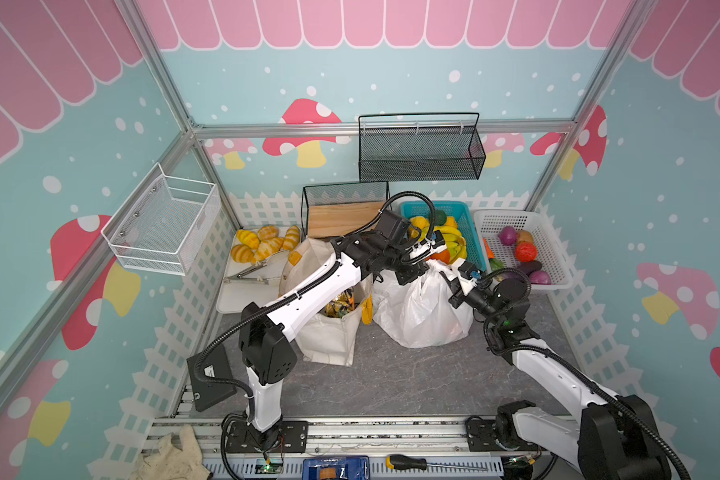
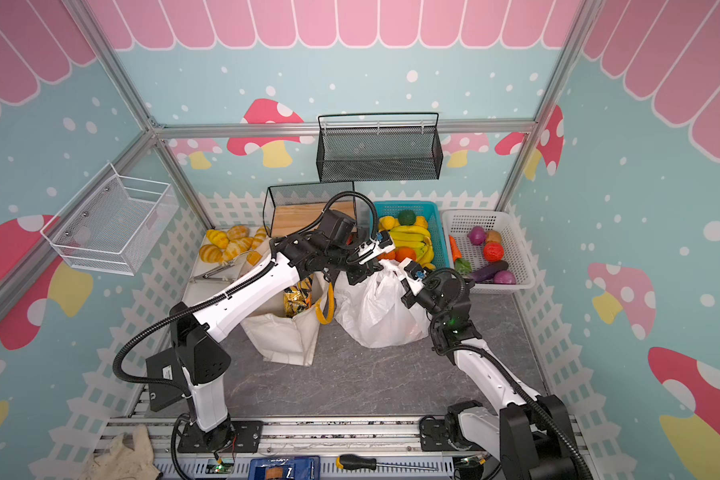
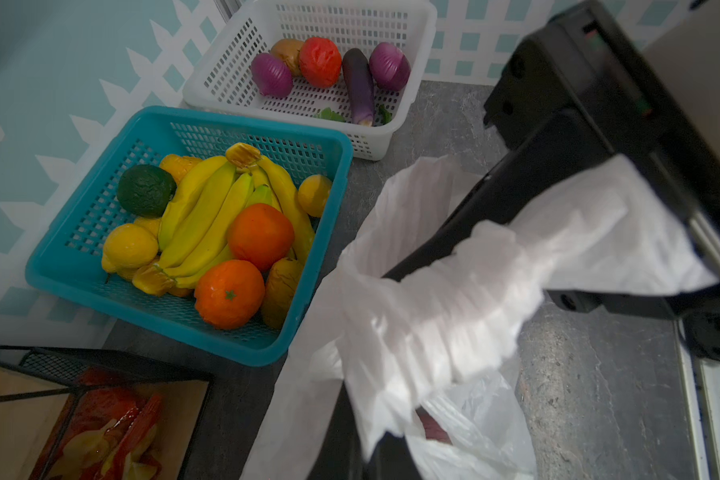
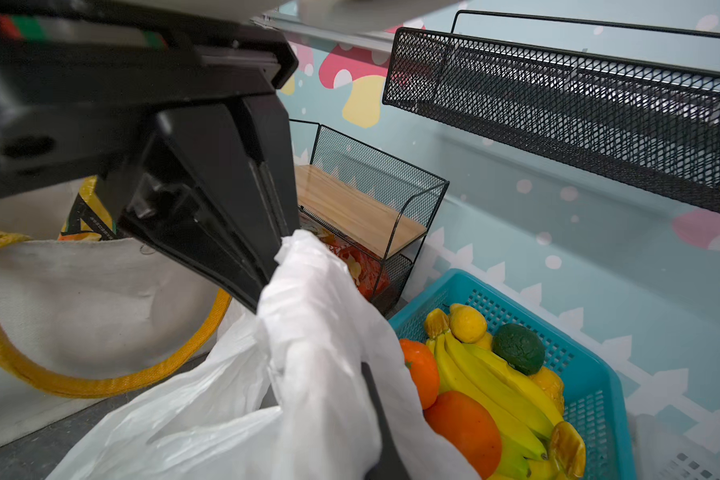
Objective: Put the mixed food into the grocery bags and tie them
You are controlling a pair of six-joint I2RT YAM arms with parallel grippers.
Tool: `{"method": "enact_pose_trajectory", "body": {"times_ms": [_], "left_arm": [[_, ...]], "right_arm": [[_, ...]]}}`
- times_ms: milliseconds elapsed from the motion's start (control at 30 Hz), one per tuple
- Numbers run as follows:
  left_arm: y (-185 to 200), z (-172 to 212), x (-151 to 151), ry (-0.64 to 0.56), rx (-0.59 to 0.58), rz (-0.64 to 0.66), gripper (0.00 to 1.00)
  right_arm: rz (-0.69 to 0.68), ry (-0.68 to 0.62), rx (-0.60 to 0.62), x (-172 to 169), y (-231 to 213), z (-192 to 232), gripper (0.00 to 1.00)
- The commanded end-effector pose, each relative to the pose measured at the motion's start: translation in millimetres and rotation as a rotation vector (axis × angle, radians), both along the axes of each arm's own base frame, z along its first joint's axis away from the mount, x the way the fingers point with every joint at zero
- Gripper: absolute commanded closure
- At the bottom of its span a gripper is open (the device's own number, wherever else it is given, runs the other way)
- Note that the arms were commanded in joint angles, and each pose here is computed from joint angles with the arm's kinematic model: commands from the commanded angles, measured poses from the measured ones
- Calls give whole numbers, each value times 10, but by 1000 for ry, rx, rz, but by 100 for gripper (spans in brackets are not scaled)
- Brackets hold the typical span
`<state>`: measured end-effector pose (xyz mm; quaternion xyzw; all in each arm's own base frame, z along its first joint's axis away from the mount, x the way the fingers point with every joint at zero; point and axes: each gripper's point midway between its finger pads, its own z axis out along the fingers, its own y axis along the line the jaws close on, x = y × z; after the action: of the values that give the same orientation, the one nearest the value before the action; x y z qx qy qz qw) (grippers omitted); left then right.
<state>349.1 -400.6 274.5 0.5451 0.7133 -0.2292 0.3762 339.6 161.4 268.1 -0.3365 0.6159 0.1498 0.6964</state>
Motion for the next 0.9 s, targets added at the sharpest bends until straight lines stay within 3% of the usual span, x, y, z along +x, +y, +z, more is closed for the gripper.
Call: {"method": "enact_pose_trajectory", "body": {"times_ms": [0, 267, 467, 667, 767, 867], "left_arm": [[-38, 326, -149, 108, -149, 77, 100], [-204, 413, -510, 260, -280, 101, 100], [-297, 459, -601, 333, -351, 115, 96], [-172, 348, -422, 219, -282, 201, 91], [-60, 349, -345, 124, -231, 195, 77], [-15, 346, -377, 17, -181, 104, 62]], "right_arm": [[-24, -13, 13, -30, -12, -16, 100], [4, -3, 66, -101, 44, 26, 100], [-19, 12, 18, -118, -7, 37, 100], [10, 39, -12, -183, -36, 27, 100], [31, 27, -23, -210, -30, 52, 100], [59, 14, -31, -240, -15, 85, 100]]}}
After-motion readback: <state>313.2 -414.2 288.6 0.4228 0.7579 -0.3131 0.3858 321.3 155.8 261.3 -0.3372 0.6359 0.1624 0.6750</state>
